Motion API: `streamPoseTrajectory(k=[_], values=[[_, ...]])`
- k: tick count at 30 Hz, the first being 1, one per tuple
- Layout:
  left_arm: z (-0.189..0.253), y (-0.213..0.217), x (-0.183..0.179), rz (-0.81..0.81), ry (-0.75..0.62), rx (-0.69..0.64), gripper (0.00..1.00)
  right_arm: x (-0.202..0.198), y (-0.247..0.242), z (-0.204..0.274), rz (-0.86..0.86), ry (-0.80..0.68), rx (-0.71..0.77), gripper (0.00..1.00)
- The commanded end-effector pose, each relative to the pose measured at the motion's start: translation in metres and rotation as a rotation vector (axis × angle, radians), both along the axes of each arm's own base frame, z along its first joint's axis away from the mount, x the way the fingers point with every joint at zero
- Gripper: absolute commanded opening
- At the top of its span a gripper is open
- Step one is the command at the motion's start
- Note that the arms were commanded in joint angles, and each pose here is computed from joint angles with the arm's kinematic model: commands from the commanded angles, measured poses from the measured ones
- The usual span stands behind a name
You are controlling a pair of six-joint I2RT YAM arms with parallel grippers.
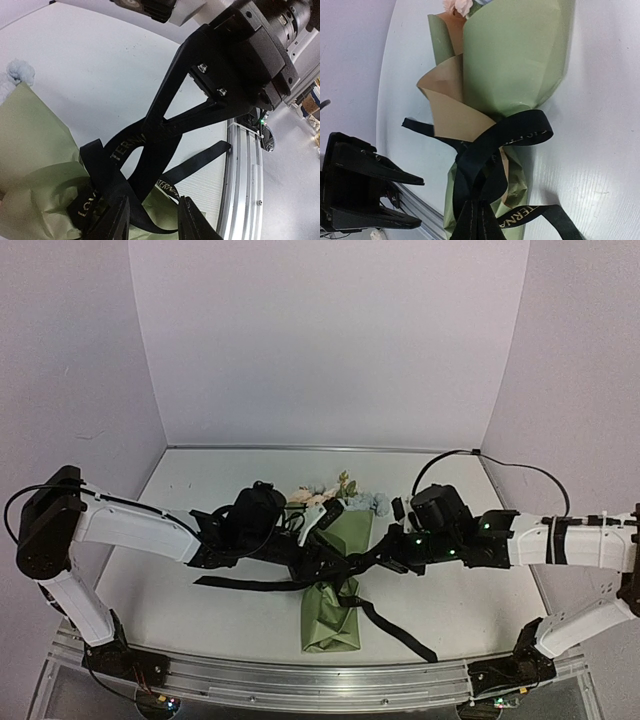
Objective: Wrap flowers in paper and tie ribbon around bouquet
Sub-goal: Cross the half-tied ribbon over the folded bouquet.
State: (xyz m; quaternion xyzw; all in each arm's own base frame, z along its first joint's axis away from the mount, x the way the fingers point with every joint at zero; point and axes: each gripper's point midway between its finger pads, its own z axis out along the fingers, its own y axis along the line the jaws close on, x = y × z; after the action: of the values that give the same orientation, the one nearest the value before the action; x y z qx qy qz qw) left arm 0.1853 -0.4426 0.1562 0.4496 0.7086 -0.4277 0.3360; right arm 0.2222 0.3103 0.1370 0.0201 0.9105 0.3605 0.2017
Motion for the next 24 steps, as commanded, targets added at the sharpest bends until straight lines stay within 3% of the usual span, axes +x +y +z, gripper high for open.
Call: streamPoseTrajectory(k=[1, 7, 24], values=[[0.036, -0.001, 0.008, -0.039, -0.17, -0.145, 0.39, -0.01, 0.014, 0.017, 0.079, 0.048, -0.013, 0.0], [0.038, 0.002, 0.004, -0.073, -0.246, -0.158, 0.42, -0.009, 0.037, 0.036, 0.1, 0.127, 0.014, 0.0], [0.037, -0.004, 0.0, -0.115, -0.224, -0.151, 0.52, -0.002, 0.058, 0.037, 0.061, 0.19, 0.006, 0.0]])
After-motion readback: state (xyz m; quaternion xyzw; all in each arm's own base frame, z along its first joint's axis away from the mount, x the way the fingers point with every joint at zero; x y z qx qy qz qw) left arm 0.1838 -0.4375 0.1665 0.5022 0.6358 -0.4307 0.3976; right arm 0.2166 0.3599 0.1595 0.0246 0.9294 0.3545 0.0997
